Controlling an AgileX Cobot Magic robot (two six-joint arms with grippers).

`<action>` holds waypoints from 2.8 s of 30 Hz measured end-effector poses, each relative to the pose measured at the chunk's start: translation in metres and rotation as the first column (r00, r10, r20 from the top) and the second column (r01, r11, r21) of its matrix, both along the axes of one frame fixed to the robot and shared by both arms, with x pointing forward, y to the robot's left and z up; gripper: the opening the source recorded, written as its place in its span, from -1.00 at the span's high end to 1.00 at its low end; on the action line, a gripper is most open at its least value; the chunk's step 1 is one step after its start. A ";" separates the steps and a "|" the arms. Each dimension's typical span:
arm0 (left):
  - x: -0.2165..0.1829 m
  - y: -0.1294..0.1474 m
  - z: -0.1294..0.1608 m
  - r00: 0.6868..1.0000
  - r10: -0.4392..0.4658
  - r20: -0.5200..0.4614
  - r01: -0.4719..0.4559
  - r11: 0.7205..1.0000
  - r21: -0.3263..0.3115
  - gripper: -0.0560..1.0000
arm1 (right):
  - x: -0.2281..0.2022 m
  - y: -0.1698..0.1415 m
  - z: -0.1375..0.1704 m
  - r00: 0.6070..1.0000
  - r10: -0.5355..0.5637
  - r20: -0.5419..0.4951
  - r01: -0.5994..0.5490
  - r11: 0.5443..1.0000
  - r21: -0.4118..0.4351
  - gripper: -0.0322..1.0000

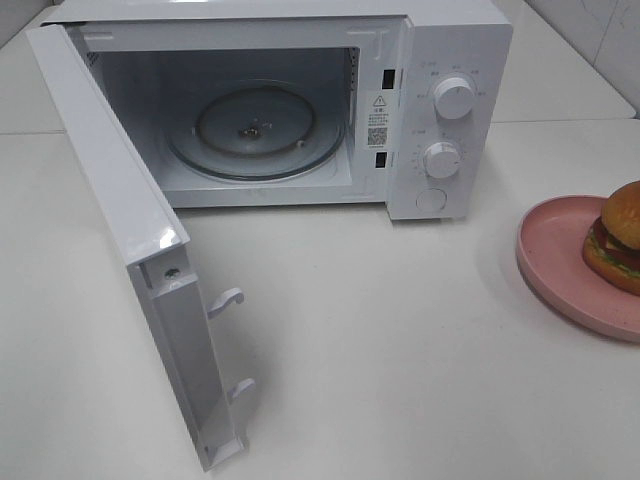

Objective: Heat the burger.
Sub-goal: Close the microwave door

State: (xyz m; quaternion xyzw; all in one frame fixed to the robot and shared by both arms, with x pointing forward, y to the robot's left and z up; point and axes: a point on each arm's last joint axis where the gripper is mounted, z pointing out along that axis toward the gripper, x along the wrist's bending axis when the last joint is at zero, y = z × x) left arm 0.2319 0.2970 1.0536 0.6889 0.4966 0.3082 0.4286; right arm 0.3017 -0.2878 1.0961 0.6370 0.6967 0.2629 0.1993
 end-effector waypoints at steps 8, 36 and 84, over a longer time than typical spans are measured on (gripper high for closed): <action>0.000 0.000 0.000 1.000 0.000 0.000 0.000 1.000 0.000 0.89 | -0.032 -0.003 -0.022 0.988 0.004 0.154 -0.004 1.000 0.002 -0.55; 0.005 -0.003 0.003 1.000 -0.017 -0.021 0.017 1.000 -0.011 0.89 | -0.068 -0.006 -0.040 0.889 -0.001 0.457 -0.009 1.000 0.021 -0.39; 0.218 -0.069 -0.050 0.946 -0.152 -0.286 0.179 0.981 0.071 0.89 | -0.067 -0.006 -0.039 0.887 -0.002 0.462 -0.010 1.000 0.022 -0.36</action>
